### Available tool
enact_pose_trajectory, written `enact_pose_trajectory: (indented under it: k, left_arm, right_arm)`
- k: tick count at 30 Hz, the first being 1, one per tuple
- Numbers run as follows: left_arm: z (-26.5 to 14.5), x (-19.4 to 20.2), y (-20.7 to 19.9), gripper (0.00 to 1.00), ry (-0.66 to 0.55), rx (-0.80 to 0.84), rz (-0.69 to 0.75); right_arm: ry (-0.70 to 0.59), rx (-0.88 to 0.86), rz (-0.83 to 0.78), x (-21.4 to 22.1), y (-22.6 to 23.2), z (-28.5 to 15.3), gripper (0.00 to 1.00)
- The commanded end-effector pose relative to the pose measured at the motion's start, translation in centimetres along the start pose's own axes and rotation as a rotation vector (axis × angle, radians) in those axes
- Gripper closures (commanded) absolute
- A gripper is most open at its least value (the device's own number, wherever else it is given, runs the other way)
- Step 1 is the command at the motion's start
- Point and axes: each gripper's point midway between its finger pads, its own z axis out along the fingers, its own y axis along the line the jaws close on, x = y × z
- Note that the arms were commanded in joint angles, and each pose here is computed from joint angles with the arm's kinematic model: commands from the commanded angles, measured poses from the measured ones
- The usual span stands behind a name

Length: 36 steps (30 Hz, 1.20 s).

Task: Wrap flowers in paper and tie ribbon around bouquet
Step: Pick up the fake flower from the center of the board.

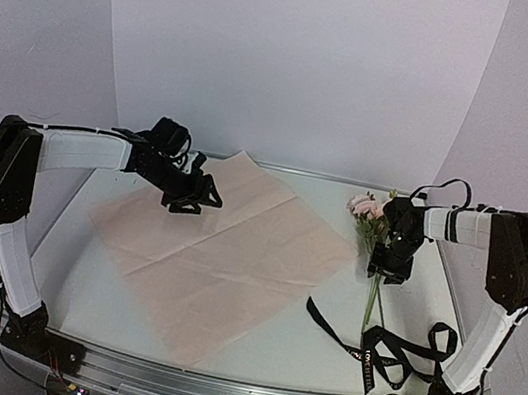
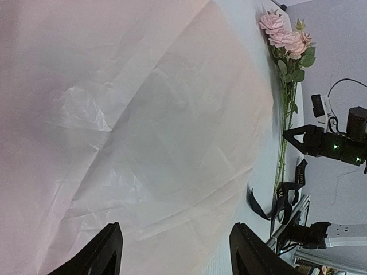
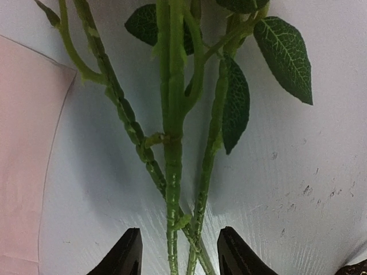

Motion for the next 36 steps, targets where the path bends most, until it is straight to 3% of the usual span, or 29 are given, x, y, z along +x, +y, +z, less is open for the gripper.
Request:
enact_pose_trajectory:
  k: [1,9,16,31,36]
  left_arm:
    - [-2.1,-1.0,-1.7,0.34,-0.055,0.023,0.024]
    - [-2.0,-1.1,-1.8,0.34,-0.054,0.024,0.022]
    - [-1.8,-0.8,-1.5,0.34,-0.049,0.018,0.007]
    - [-0.8,0.1,0.0,0.34,-0.050,0.004,-0.042]
    - [0.9,-1.5,0.0,0.33,-0.078,0.030,-0.018]
  right_arm:
    - [0.007,0.034,0.037,-0.6,0.0,0.3,0.59]
    - [0.064,0.084,0.094,1.1,-0.9,2.1,0.71]
    - [0.034,0.117,0.089,0.3,-1.3,1.3,1.00]
    - [-0.210,-0.001,-0.039,-3.7,1.6,-8.2,1.00]
    - [-0.266,-0.039,-0.091,-3.8,3.9,-11.3,1.00]
